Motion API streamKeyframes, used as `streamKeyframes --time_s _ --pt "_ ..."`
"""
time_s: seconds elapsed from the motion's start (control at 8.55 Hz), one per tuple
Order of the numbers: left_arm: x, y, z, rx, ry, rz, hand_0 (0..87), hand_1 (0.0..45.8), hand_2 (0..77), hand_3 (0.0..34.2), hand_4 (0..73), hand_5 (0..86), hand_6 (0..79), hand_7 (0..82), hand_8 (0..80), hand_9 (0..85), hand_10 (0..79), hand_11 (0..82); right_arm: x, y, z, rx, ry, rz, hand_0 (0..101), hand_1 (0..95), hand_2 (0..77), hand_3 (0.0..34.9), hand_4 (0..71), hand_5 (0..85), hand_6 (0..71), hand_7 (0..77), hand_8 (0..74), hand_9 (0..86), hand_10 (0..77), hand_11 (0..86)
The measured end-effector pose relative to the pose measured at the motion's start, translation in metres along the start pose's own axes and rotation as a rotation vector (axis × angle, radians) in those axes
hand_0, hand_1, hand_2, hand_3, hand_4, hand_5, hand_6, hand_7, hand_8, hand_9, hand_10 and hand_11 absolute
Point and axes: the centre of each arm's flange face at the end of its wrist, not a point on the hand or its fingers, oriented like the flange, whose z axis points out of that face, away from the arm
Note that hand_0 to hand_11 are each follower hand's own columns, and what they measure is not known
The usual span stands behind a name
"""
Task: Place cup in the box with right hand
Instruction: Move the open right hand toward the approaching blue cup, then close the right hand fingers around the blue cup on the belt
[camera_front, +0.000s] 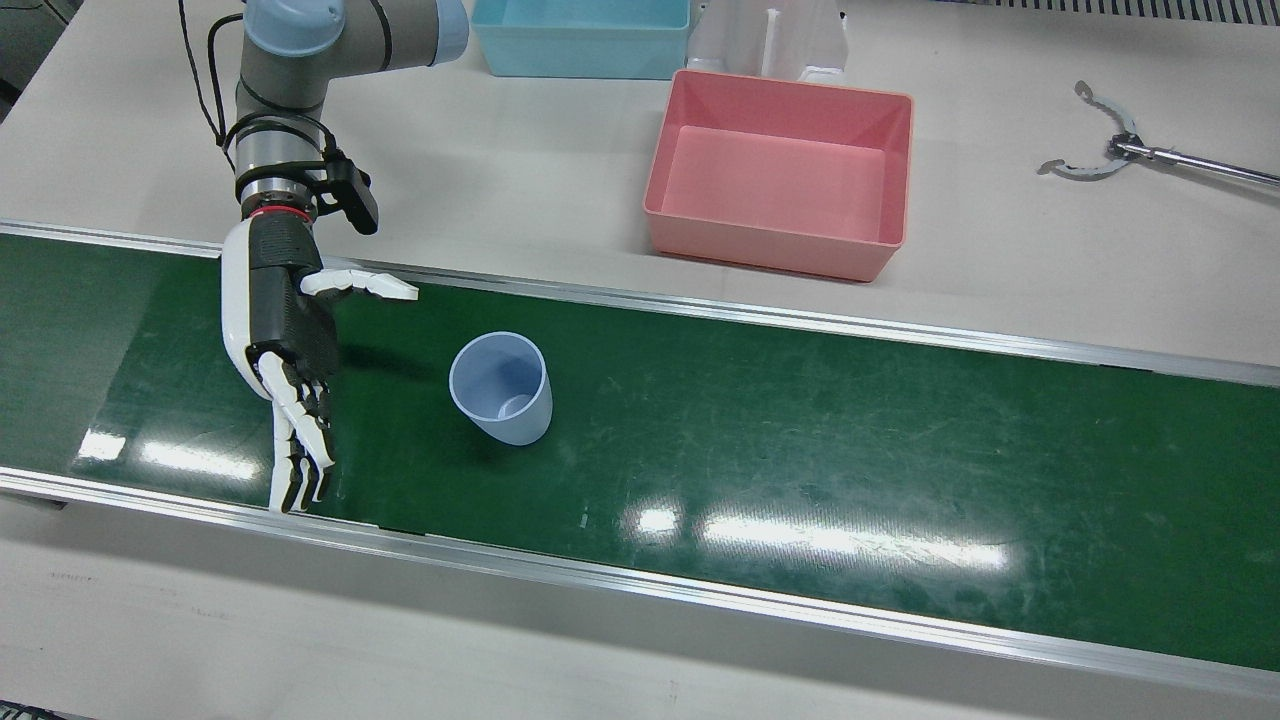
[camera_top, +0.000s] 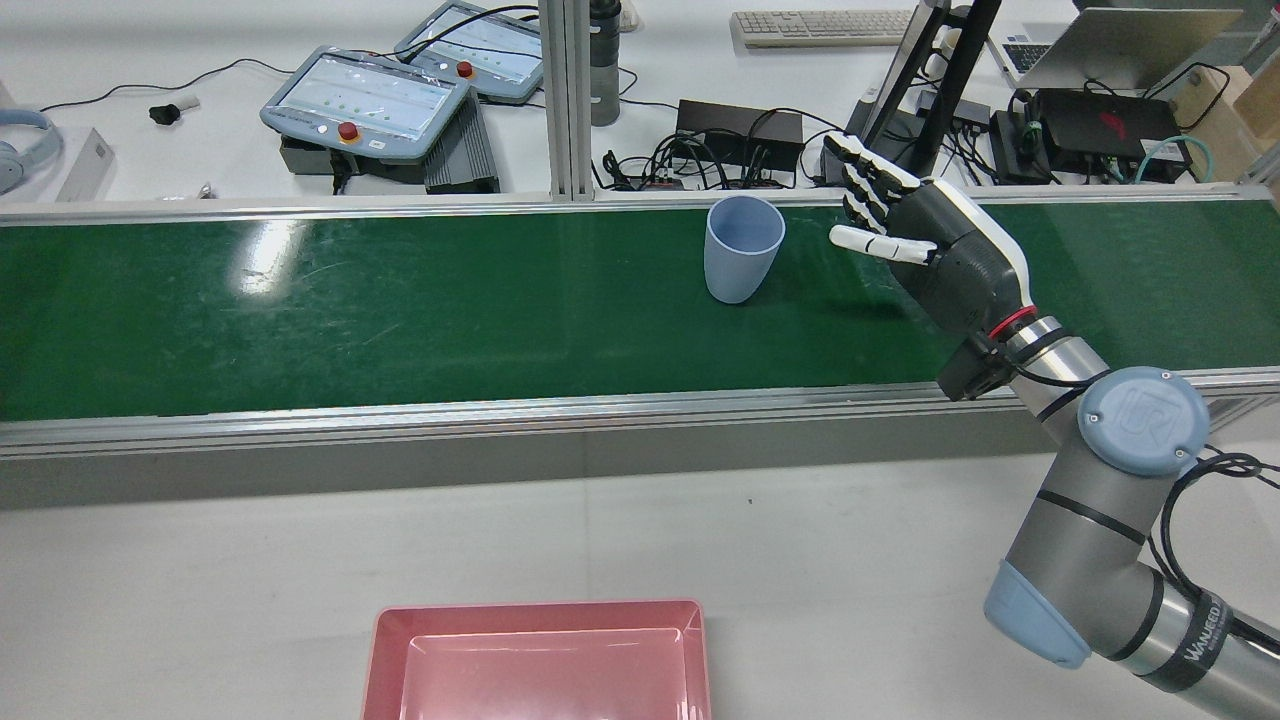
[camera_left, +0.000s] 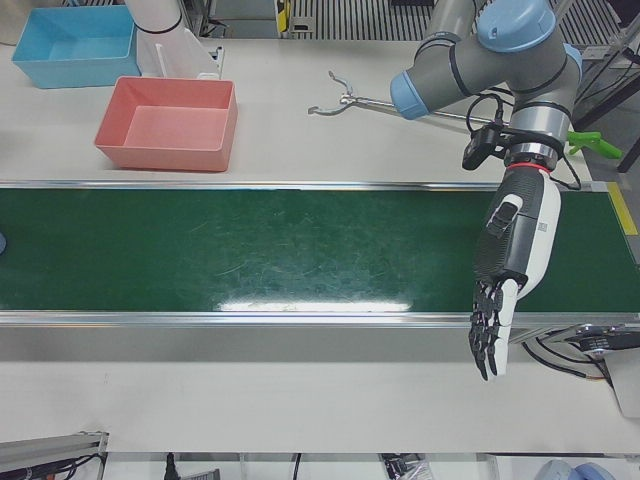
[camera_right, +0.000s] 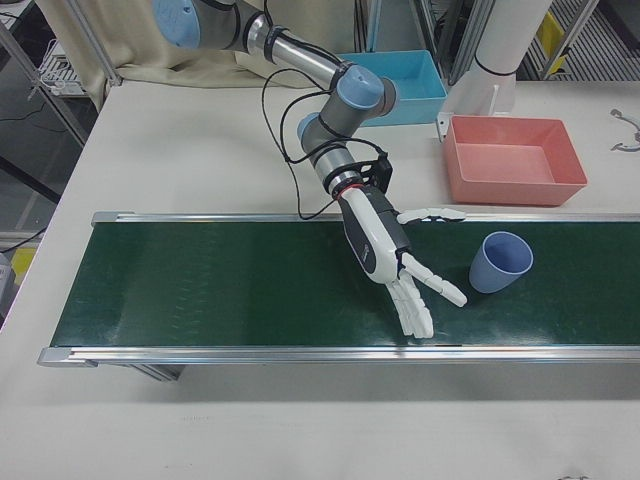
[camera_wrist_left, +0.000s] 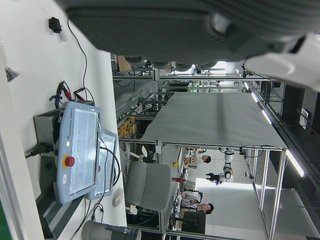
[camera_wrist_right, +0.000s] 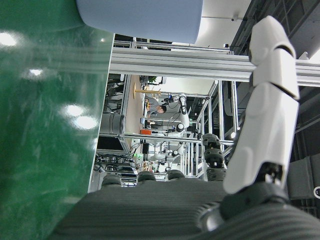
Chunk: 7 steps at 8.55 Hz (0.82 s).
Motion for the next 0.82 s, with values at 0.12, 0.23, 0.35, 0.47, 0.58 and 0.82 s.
streamKeyframes --time_s 0.12,0.23,0.35,0.47,0.58,0.82 --pt "0.0000 0.0000 0.0000 0.000 0.000 0.000 0.0 0.5 0.5 0.0 0.0 0.0 0.0 0.0 0.0 0.5 0.0 0.0 0.0002 0.0000 -0.0003 0.003 0.001 -0.002 50 23.5 14.2 11.0 0.0 4.9 0.5 1.6 0.0 0.5 0.0 1.1" --pt "0.0000 0.0000 0.0000 0.000 0.000 0.000 0.0 0.5 0.5 0.0 0.0 0.0 0.0 0.0 0.0 0.0 0.0 0.0 0.0002 0.0000 -0.0008 0.007 0.003 -0.005 50 23.5 14.2 11.0 0.0 4.9 0.5 1.6 0.0 0.5 0.0 1.1" --pt "0.0000 0.0000 0.0000 0.000 0.000 0.000 0.0 0.5 0.5 0.0 0.0 0.0 0.0 0.0 0.0 0.0 0.0 0.0 0.0001 -0.0002 -0.0013 0.013 0.005 -0.008 55 33.3 21.8 10.9 0.0 7.1 0.5 1.6 0.0 0.5 0.0 1.1" --pt "0.0000 0.0000 0.0000 0.000 0.000 0.000 0.0 0.5 0.5 0.0 0.0 0.0 0.0 0.0 0.0 0.0 0.0 0.0 0.0004 -0.0001 -0.0015 0.015 0.007 -0.010 68 37.1 32.7 10.9 0.0 10.4 0.5 1.6 0.5 0.5 0.0 1.1" --pt "-0.0002 0.0000 0.0001 0.000 0.000 0.000 0.0 0.5 0.5 0.0 0.0 0.0 0.0 0.0 0.0 0.0 0.0 0.0 0.0006 0.0003 -0.0015 0.016 0.007 -0.010 82 34.9 38.7 10.9 0.0 12.0 0.5 1.6 0.0 0.5 0.0 1.1" --pt "-0.0002 0.0000 0.0001 0.000 0.000 0.000 0.0 0.5 0.5 0.0 0.0 0.0 0.0 0.0 0.0 0.0 0.0 0.0 0.0008 0.0013 -0.0011 0.015 0.008 -0.009 80 36.5 20.2 10.9 0.0 12.0 0.5 1.6 0.5 0.5 0.0 1.1"
